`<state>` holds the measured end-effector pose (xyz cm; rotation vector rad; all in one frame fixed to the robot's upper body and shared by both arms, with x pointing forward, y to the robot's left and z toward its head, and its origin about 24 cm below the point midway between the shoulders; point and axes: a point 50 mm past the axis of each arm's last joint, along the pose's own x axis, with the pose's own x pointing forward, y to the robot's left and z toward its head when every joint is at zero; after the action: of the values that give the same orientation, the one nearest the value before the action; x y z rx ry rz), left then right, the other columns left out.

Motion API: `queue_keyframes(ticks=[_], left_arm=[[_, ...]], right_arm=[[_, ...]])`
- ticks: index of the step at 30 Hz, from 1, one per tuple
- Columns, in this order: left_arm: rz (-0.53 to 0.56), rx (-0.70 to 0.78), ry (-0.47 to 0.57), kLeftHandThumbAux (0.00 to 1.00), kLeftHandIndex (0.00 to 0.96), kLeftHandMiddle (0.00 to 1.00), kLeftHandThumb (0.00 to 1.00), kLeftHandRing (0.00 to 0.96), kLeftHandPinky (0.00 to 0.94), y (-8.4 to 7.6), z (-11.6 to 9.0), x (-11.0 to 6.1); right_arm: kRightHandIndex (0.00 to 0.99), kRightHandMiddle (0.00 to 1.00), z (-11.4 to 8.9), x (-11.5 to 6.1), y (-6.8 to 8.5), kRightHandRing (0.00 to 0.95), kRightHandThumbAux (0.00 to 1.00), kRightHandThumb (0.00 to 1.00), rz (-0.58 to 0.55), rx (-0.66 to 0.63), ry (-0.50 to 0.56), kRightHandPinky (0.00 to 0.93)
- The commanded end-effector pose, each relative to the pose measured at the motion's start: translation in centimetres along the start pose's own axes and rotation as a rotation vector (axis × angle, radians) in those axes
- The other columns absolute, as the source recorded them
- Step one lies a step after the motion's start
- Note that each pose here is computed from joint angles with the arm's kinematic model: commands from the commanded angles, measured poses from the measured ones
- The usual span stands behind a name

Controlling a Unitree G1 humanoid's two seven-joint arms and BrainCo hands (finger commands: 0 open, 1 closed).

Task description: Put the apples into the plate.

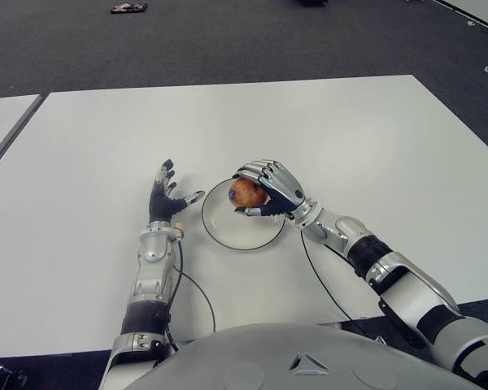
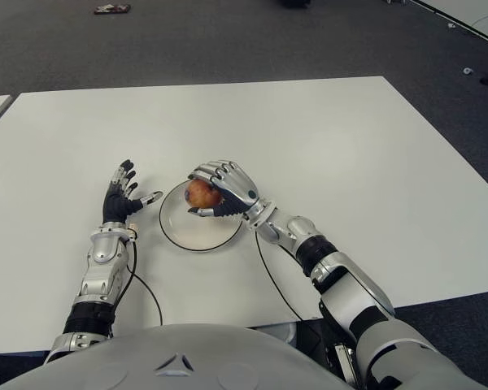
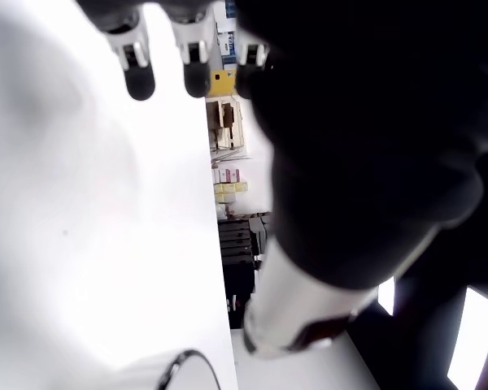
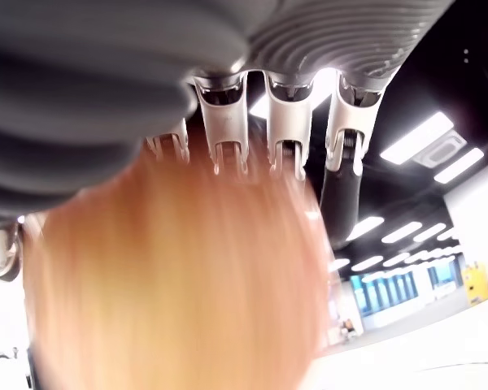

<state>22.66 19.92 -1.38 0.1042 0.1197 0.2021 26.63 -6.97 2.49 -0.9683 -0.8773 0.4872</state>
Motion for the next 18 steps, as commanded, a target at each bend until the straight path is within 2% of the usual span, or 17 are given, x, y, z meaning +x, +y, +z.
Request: queue_keyframes(ticks=[1, 18], left_arm=[[0.005, 0.012, 0.013, 0.284, 0.0, 0.0, 0.0, 0.0, 0.024, 0.2, -0.11, 0.03], [0.003, 0.009, 0.014, 0.292, 0.0, 0.0, 0.0, 0.0, 0.017, 0.39, -0.03, 0.05]], right_arm=[[0.016, 0.0, -0.15, -0.24, -0.07, 0.0, 0.334, 0.224, 0.023, -0.016, 0.028, 0.0], [0.061, 0.0, 0.2, -0.51, 0.45, 0.0, 0.378, 0.2, 0.093, -0.034, 0.042, 0.0]])
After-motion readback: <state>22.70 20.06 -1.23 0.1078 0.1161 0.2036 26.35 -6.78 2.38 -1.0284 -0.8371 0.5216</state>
